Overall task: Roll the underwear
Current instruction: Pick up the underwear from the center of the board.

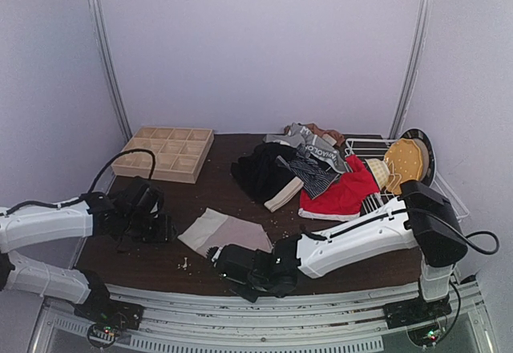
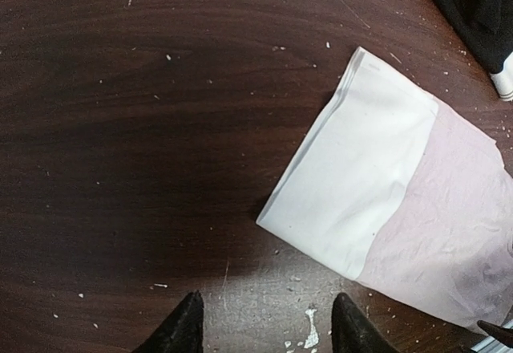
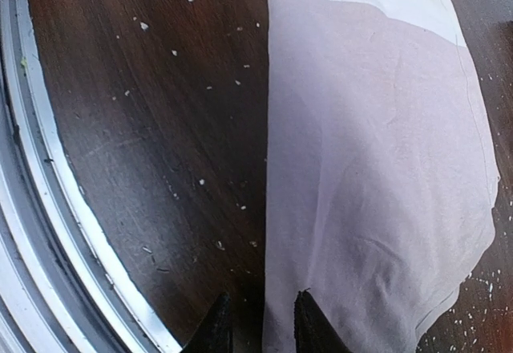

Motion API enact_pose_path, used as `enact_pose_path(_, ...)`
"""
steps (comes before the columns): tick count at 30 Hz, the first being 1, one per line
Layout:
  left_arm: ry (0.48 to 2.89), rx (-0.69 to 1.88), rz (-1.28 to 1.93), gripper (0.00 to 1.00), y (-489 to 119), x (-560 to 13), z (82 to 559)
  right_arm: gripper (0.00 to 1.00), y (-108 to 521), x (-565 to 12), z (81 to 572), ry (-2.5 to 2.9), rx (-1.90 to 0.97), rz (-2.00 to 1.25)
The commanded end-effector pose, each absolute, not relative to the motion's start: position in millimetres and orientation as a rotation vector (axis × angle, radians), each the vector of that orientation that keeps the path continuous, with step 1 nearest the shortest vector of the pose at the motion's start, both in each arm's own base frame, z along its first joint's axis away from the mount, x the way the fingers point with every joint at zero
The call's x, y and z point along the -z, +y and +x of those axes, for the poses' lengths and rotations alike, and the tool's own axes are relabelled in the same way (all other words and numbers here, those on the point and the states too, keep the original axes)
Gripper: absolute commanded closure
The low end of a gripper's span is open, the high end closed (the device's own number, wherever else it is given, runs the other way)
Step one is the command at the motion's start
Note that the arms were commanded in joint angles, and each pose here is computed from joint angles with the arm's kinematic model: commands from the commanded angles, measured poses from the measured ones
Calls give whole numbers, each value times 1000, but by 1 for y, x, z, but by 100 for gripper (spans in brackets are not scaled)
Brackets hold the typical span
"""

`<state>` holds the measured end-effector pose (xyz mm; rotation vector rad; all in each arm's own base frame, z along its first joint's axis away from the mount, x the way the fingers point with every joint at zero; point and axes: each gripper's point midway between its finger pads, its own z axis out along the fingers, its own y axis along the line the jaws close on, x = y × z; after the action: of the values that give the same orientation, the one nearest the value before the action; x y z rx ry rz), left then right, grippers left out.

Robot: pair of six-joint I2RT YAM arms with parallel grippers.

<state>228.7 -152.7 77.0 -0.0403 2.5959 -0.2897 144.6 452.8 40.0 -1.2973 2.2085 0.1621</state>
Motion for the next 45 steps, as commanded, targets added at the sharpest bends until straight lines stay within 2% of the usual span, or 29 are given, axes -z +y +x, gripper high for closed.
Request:
enact_pose_path(1,2607,418,-93,46,-164,-72,234,75,437,-31,149,2200,-27,-1332)
enact_pose_path(10,2665,551,-280,46,-177,-38,258,72,428,-58,145,2189,-127,-1217)
enact_pose_path(24,2735,562,-469,63,-171,4,264,73,394,-77,137,2204,-216,-1055)
enact_pose_path(27,2746,549,-475,63,-166,5,256,72,390,-75,137,2205,-216,-1041)
enact_pose_path(38,2760,490,-497,51,-145,1,230,69,396,-64,134,2225,-237,-1032)
enact_pose_path(42,2774,520,-495,53,-151,5,231,69,398,-67,133,2222,-245,-1028)
enact_pose_path(45,2785,545,-498,59,-156,9,232,69,396,-70,133,2220,-244,-1018)
